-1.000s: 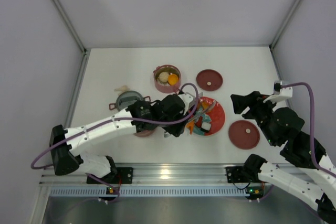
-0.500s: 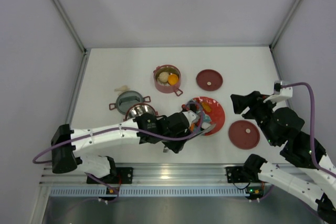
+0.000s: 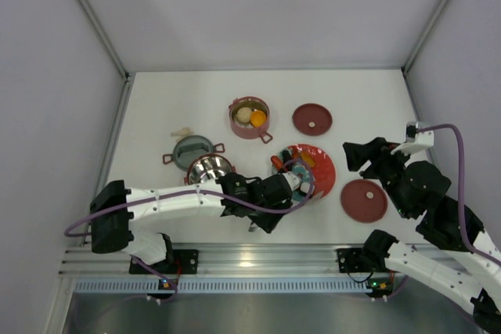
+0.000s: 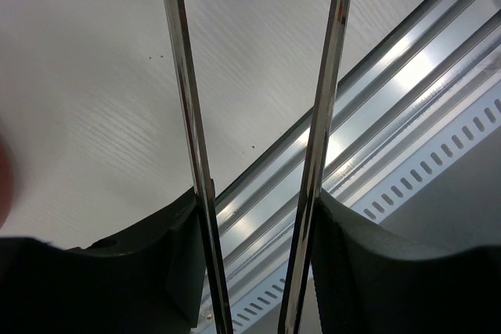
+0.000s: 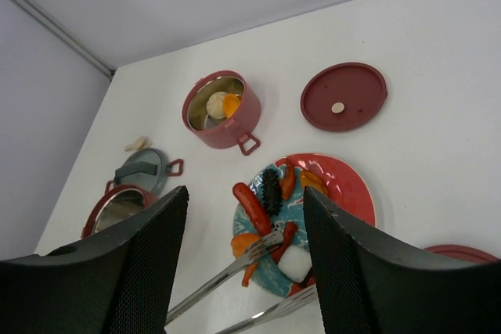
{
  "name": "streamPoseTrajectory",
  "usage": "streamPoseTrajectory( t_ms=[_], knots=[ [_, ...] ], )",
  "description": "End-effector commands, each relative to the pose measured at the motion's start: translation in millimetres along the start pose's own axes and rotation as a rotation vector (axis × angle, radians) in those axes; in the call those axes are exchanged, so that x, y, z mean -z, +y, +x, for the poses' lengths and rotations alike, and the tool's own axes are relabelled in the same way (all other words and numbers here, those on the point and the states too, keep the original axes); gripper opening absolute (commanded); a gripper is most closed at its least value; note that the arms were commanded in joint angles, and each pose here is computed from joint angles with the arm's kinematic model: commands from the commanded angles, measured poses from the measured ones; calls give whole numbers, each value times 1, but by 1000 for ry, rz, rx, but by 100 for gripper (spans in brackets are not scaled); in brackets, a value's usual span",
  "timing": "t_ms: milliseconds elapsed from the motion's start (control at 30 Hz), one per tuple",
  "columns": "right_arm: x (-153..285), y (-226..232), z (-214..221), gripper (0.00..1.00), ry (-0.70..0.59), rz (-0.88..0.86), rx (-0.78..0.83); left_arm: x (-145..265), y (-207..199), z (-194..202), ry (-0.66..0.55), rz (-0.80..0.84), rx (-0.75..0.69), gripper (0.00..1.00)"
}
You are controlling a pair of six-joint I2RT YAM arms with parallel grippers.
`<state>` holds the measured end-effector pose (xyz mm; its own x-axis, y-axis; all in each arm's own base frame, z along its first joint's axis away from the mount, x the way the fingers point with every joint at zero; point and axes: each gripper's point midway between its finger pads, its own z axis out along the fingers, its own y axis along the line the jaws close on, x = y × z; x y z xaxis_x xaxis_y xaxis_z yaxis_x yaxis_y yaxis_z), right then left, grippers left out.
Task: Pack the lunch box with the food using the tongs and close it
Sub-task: Pick up the fake food from the plate.
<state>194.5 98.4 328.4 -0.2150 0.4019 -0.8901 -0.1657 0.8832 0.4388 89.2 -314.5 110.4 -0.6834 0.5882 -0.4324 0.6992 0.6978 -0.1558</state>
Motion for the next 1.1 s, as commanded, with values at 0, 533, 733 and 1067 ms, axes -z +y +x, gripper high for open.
streamPoseTrajectory(
  t_ms=[0, 533, 733, 1067],
  knots=[
    [3, 3, -1, 60, -8, -21, -11, -4, -7, -11, -42, 10, 17, 54],
    [5, -1, -1, 61, -12, -13, -14, -14, -7, -8, -22, 2, 15, 51],
    [5, -2, -1, 60, -13, -12, -14, -11, -6, -7, -20, 1, 16, 47],
    [6, -1, -3, 61, -16, -15, -17, -4, -3, -3, -18, -3, 16, 45]
  ],
)
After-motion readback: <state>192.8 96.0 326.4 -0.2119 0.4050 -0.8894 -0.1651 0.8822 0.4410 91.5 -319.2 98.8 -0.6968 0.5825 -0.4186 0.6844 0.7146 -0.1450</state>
